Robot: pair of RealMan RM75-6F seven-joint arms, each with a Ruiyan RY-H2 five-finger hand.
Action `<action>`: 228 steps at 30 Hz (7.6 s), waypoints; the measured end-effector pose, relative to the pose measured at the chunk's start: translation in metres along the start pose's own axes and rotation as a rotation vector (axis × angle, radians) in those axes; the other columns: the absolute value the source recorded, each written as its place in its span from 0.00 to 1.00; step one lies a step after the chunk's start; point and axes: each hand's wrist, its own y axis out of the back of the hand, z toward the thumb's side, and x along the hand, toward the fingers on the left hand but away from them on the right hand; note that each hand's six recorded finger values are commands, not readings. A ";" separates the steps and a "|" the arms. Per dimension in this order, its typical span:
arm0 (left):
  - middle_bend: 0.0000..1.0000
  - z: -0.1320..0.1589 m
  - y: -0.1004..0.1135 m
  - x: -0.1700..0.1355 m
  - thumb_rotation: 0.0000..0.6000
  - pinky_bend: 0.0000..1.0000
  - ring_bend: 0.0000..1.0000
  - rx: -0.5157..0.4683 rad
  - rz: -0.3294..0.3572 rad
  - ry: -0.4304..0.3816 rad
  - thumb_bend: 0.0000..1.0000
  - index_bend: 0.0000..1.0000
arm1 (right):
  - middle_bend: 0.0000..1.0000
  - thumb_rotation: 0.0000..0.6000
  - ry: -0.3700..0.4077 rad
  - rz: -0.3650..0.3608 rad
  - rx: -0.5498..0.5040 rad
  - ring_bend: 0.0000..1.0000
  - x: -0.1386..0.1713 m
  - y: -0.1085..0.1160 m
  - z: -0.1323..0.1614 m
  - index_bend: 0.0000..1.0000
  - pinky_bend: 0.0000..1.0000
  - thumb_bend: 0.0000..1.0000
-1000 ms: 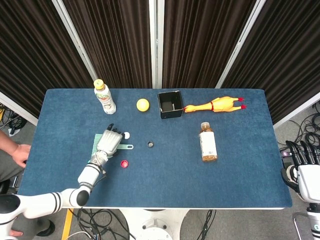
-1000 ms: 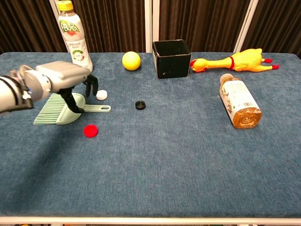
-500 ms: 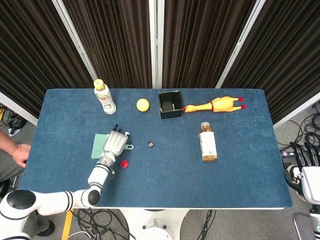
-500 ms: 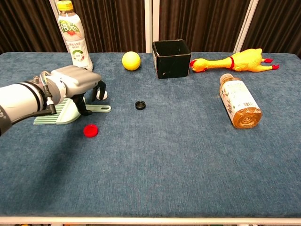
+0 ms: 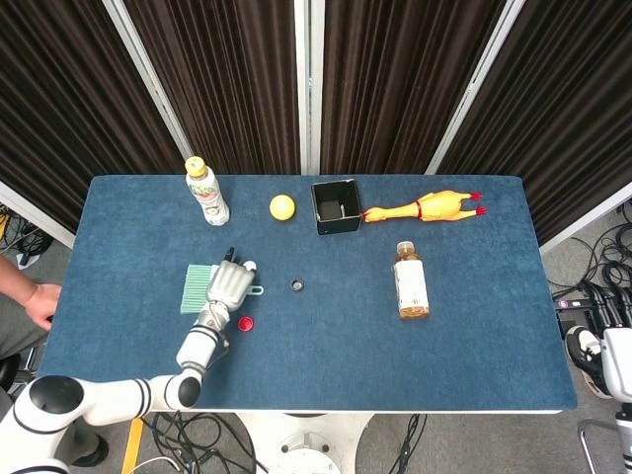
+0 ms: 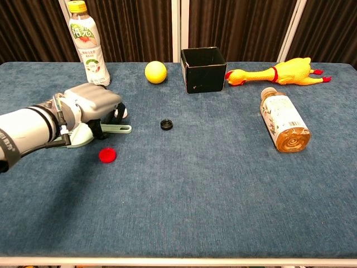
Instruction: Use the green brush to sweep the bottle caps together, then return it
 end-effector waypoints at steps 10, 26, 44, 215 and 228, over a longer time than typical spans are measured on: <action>0.53 0.001 0.000 -0.003 1.00 0.24 0.34 0.036 0.031 -0.030 0.40 0.49 | 0.13 1.00 -0.009 -0.004 -0.007 0.00 0.002 0.000 -0.004 0.00 0.00 0.31; 0.52 -0.071 0.052 -0.015 1.00 0.25 0.34 -0.440 0.221 -0.125 0.42 0.49 | 0.13 1.00 0.013 -0.009 0.007 0.00 0.003 0.005 0.005 0.00 0.00 0.31; 0.51 -0.111 0.055 0.038 1.00 0.25 0.34 -0.636 0.277 -0.198 0.42 0.49 | 0.13 1.00 -0.007 0.000 0.024 0.00 0.005 0.009 0.007 0.00 0.00 0.31; 0.17 -0.072 0.031 -0.049 1.00 0.20 0.11 -0.439 0.128 -0.102 0.10 0.13 | 0.13 1.00 0.013 0.059 -0.032 0.00 -0.003 -0.005 -0.004 0.00 0.00 0.29; 0.17 -0.226 -0.003 -0.185 1.00 0.18 0.11 -0.492 0.328 0.361 0.10 0.19 | 0.14 1.00 0.058 0.104 -0.092 0.00 -0.003 -0.018 0.002 0.00 0.00 0.30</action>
